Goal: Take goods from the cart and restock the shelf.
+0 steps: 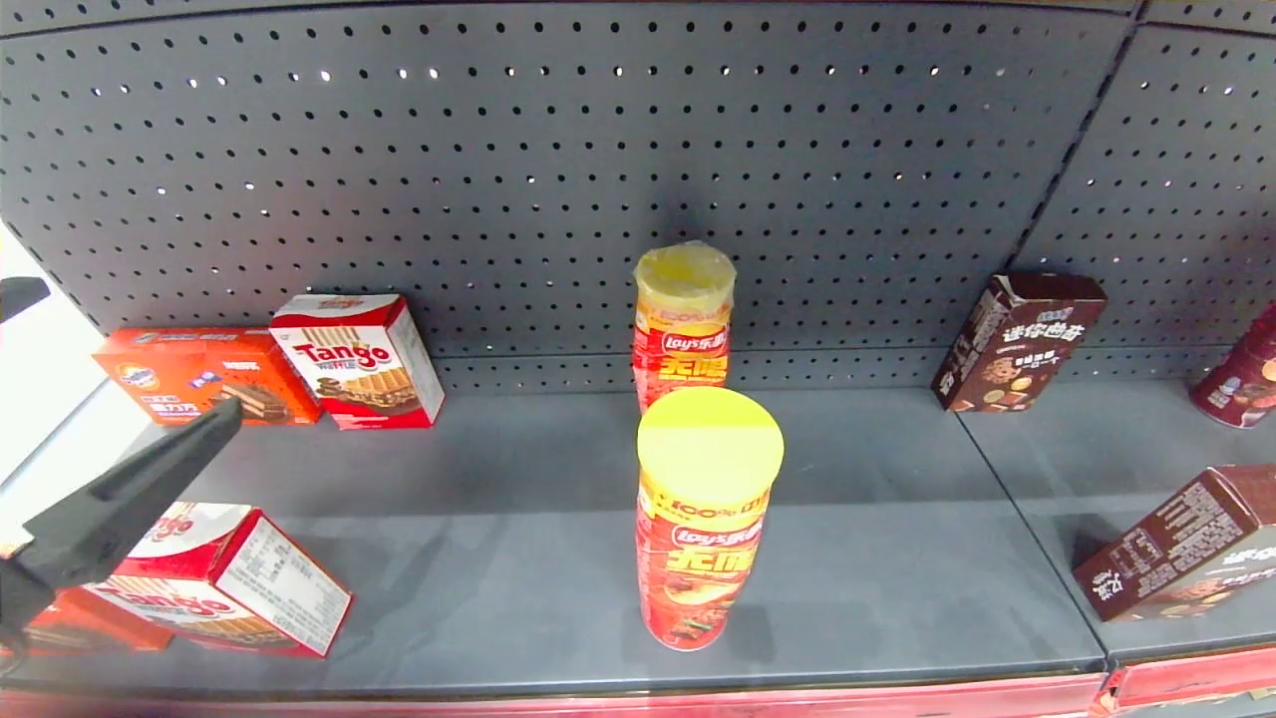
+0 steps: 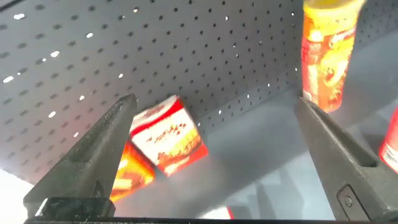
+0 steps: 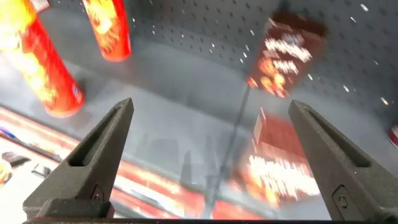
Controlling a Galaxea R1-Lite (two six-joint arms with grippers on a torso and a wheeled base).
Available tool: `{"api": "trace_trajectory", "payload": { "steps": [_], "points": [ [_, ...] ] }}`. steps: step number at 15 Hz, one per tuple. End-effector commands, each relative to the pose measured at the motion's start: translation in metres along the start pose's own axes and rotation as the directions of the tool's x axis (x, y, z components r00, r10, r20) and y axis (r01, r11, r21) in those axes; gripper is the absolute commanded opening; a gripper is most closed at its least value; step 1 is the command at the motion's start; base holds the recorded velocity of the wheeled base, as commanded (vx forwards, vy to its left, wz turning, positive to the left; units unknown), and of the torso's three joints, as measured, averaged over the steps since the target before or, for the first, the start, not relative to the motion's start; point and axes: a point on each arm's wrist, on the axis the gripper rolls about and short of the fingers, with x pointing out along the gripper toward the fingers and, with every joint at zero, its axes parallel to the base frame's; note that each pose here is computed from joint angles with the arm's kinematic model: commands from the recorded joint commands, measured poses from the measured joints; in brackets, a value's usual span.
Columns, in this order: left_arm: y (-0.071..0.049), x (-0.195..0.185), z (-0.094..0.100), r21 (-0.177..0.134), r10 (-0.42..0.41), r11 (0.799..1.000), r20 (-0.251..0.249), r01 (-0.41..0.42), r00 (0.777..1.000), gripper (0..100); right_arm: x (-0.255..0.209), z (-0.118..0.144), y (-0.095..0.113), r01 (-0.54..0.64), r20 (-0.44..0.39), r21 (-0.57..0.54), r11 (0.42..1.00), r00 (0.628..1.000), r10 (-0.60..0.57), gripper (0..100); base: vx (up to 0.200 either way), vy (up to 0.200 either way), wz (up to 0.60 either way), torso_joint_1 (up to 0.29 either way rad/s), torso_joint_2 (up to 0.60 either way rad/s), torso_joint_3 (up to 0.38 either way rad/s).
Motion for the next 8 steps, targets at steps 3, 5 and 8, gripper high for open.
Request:
{"api": "trace_trajectory", "payload": {
  "steps": [3,5,8],
  "points": [
    [0.002,-0.095,-0.011,0.006,0.005,1.0,0.0,-0.005,1.0,100,-0.047,-0.03,0.003,0.039,0.068,0.006,0.999,0.997,-0.039,100,0.0,0.0,0.0,0.0,0.0,0.0],
    [0.001,-0.115,-0.017,0.007,0.008,1.0,-0.011,-0.008,1.0,100,-0.052,-0.045,0.006,0.043,0.069,0.013,0.999,0.997,-0.044,100,0.0,0.0,0.0,0.0,0.0,0.0],
    [-0.004,-0.134,-0.027,0.013,0.024,1.0,-0.039,-0.024,0.999,100,-0.057,-0.06,0.009,0.042,0.035,0.019,0.999,0.998,-0.042,100,0.0,0.0,0.0,0.0,0.0,0.0]
  ]
}}
